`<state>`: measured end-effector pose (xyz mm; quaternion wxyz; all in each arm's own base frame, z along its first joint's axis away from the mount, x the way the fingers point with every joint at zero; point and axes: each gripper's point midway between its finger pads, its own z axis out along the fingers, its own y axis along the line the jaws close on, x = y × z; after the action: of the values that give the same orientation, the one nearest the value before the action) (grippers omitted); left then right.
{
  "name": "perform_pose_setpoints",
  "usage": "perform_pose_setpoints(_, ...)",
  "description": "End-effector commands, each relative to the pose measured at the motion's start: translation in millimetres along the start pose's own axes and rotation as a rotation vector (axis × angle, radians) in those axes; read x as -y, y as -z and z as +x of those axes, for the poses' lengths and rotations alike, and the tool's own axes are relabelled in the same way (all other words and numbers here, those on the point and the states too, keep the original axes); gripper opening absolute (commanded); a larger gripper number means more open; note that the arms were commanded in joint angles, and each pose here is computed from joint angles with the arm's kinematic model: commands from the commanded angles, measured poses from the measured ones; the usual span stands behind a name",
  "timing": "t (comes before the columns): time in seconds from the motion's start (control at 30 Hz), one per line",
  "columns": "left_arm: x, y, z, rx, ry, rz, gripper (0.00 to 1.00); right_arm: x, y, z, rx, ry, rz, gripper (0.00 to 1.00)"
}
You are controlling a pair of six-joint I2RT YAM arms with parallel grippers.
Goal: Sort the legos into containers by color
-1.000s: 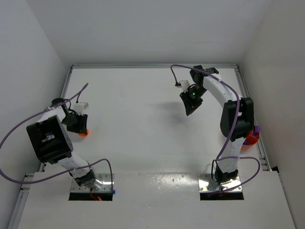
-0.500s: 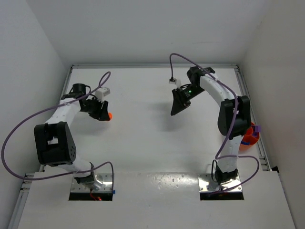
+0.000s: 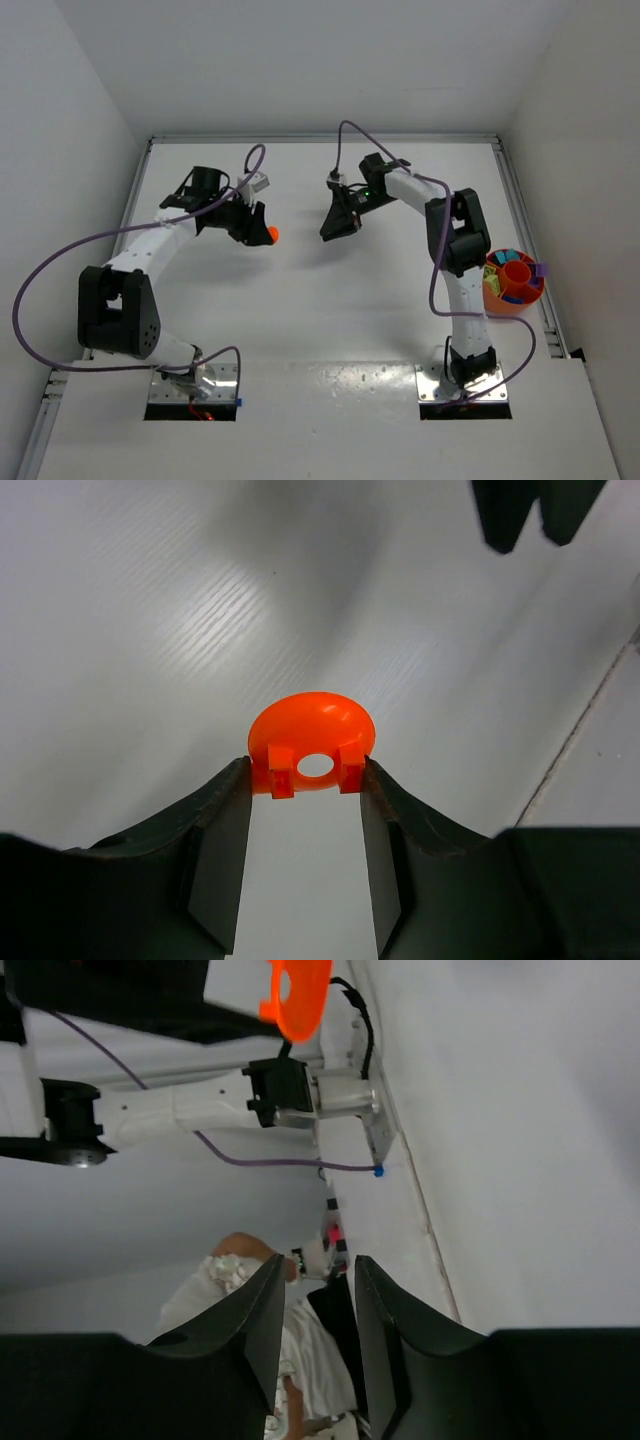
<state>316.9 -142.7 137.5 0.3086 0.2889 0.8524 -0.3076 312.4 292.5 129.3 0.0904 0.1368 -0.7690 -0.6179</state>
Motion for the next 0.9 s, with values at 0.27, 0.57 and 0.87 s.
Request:
perform_pose_setpoints(0.27, 43, -18, -55, 0.135, -0.017, 0.079, 0.28, -16, -5, -60, 0.193, -0.067, -0.048, 0.68)
perform_pose_setpoints(0.57, 46, -31, -48, 0.1, -0.011, 0.093, 0.27, -23, -10, -68, 0.206, -0.133, -0.116, 0.73)
perform_pose_setpoints(0.87, 51, -40, -49, 0.081, -0.031, 0.083, 0.27, -36, -21, -71, 0.183, -0.117, -0.129, 0.73)
